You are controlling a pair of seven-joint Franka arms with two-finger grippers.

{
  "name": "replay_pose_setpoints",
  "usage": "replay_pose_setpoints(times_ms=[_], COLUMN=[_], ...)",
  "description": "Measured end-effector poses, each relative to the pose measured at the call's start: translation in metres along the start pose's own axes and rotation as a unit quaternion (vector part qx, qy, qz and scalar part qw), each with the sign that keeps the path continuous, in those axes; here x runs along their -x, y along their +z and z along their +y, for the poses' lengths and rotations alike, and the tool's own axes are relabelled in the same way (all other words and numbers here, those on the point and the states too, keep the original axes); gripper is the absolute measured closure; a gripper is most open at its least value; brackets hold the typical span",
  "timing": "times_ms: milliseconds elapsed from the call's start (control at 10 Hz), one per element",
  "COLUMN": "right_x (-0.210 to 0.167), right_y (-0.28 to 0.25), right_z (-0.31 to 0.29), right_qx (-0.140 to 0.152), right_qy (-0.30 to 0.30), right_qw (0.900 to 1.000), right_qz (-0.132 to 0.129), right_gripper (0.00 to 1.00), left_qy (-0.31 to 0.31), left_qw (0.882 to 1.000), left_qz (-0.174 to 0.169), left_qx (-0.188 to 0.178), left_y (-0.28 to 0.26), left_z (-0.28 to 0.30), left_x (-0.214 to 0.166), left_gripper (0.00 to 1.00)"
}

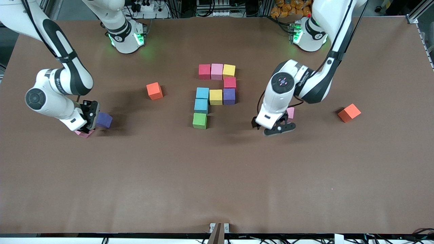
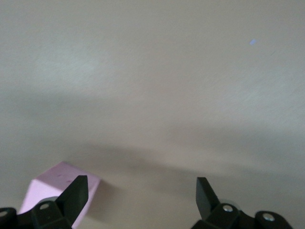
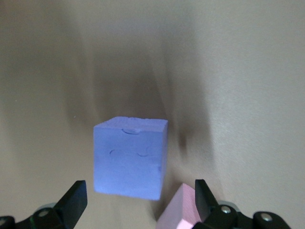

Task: Form number 2 with 11 blocks
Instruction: 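Grasp the pink cube with the left gripper while the right gripper lifts purple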

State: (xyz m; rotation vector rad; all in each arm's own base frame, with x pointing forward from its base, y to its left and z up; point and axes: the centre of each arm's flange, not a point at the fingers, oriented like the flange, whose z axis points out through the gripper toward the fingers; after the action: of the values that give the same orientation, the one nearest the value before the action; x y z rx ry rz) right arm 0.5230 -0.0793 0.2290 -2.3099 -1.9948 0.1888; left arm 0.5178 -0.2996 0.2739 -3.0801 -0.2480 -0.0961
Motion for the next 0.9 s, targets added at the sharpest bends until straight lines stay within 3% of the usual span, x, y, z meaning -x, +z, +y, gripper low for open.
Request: replay_pose_setpoints(times_ms=[199, 498, 697, 796, 896], right_x=[-0.001, -0.010, -0.012, -0.012, -0.013], right_y=[0.004, 0.033, 0.046, 0.045, 0.044], right_z=[-0.004, -0.025, -0.036, -0.034, -0.033], right_qx=[-0.004, 0.026, 0.031, 0.039, 0.045], right_qy=[-0.002, -0.009, -0.011, -0.010, -0.011], right_qw=[1.000, 1.000, 0.999, 0.999, 0.999], right_qz=[0.000, 0.013, 0.018, 0.019, 0.021], right_gripper=[0.00, 0.00, 0.00, 0.01, 0.11], left_qy=[0.035, 0.087, 0.117, 0.126, 0.131], left_qw=[0.999, 0.996, 0.993, 0.991, 0.991], left_qz=[-0.006, -0.018, -0.035, -0.036, -0.033], left_qx=[-0.005, -0.010, -0.006, -0.001, 0.003], left_y=[0.004, 0.022, 0.035, 0.041, 0.047], left_z=[-0.029, -0.067, -0.091, -0.093, -0.090], left_x=[0.011, 0.015, 0.012, 0.014, 0.017], left_gripper=[0.00, 0.00, 0.00, 0.00, 0.00])
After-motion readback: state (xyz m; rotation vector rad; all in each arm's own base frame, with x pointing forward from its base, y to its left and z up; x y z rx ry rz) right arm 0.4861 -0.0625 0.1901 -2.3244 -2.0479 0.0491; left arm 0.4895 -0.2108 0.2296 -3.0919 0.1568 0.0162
